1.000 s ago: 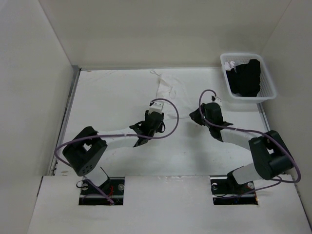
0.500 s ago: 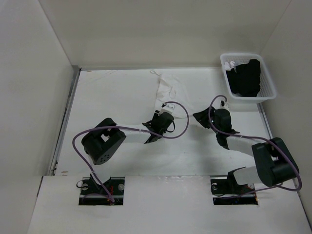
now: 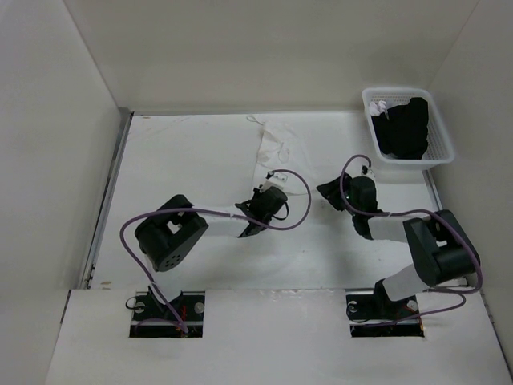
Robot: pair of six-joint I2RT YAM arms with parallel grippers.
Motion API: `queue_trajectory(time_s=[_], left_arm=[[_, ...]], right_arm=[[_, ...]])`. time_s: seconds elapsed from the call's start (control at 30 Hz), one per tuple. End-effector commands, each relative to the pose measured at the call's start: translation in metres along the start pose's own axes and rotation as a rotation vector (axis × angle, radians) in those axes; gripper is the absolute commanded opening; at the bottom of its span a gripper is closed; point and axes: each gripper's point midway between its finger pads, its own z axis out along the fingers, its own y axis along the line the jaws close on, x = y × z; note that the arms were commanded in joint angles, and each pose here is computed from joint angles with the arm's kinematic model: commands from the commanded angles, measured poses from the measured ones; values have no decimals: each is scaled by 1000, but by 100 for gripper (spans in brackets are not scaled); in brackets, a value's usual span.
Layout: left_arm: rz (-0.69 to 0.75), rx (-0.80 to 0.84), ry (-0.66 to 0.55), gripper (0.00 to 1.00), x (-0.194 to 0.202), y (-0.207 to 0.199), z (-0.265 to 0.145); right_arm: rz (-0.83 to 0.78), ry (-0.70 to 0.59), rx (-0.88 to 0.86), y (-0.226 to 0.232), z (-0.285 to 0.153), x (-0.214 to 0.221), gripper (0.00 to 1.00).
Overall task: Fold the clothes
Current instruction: Flatten the tank top out
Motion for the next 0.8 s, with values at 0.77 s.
queue_trajectory(time_s=[0.77], left_arm=[[-1196, 229, -55, 7, 36, 138, -27]], right_arm=[[-138, 92, 214, -6, 25, 24, 47]])
